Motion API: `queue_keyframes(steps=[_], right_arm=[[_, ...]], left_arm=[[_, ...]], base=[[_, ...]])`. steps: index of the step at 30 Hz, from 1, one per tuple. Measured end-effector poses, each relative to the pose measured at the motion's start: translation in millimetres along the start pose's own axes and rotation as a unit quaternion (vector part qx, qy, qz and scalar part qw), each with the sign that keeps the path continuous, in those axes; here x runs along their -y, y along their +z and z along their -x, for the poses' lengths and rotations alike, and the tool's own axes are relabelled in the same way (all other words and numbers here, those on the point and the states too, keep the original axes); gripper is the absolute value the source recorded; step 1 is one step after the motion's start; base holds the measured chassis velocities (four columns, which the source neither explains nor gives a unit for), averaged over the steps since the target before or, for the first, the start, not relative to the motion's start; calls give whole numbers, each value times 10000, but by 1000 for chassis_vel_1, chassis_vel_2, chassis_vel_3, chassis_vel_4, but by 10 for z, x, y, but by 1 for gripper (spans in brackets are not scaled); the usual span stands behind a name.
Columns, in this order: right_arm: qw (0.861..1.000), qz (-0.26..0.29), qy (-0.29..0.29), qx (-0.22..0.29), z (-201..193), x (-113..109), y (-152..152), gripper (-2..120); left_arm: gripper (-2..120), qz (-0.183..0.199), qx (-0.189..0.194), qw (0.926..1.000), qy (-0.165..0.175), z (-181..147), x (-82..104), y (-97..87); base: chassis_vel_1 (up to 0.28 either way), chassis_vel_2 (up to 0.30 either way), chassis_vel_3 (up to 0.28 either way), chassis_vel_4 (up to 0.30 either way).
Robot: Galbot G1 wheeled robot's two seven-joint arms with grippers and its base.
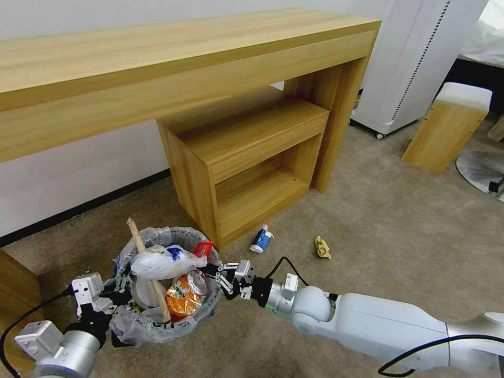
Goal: Pick up the trash bin and place the garbage on the floor into it.
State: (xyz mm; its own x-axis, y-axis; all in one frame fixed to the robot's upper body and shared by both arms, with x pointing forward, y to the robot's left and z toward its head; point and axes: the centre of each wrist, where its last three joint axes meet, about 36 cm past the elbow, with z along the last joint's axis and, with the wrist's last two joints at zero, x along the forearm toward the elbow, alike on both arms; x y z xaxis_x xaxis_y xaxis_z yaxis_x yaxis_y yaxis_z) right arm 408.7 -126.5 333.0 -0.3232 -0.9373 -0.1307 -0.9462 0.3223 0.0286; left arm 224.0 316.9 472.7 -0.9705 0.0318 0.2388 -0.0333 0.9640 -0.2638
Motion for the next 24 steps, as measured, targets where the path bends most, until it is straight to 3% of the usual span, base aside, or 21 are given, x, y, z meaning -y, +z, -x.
queue_keyframes(steps=[1,3,7,9,11,13,24], right_arm=[[10000,0,0,0,0,0,0,10],[10000,19,59,53,-26,-36,-37,25],[9999,14,64,80,-46,-50,-63,35],[9999,13,73,110,-53,-60,-85,46],[9999,12,78,126,-52,-62,-93,48],[9998,20,78,174,-46,-80,-118,61],[9990,50,215,388,-29,-135,-257,98]], left_arm=[[3,0,0,10000,0,0,0,0],[3,-11,-22,10000,-17,14,-16,23],[3,-13,-32,10000,-21,14,-16,30],[3,-21,-44,10000,-21,10,-13,37],[3,-24,-49,10000,-22,7,-12,39],[3,-28,-77,10000,-22,-4,-9,48],[3,-27,-203,9998,-48,-32,-20,72]], base=[[0,0,0,0],[0,0,0,0],[0,0,0,0],[0,0,0,0],[0,0,0,0],[0,0,0,0],[0,0,0,0]])
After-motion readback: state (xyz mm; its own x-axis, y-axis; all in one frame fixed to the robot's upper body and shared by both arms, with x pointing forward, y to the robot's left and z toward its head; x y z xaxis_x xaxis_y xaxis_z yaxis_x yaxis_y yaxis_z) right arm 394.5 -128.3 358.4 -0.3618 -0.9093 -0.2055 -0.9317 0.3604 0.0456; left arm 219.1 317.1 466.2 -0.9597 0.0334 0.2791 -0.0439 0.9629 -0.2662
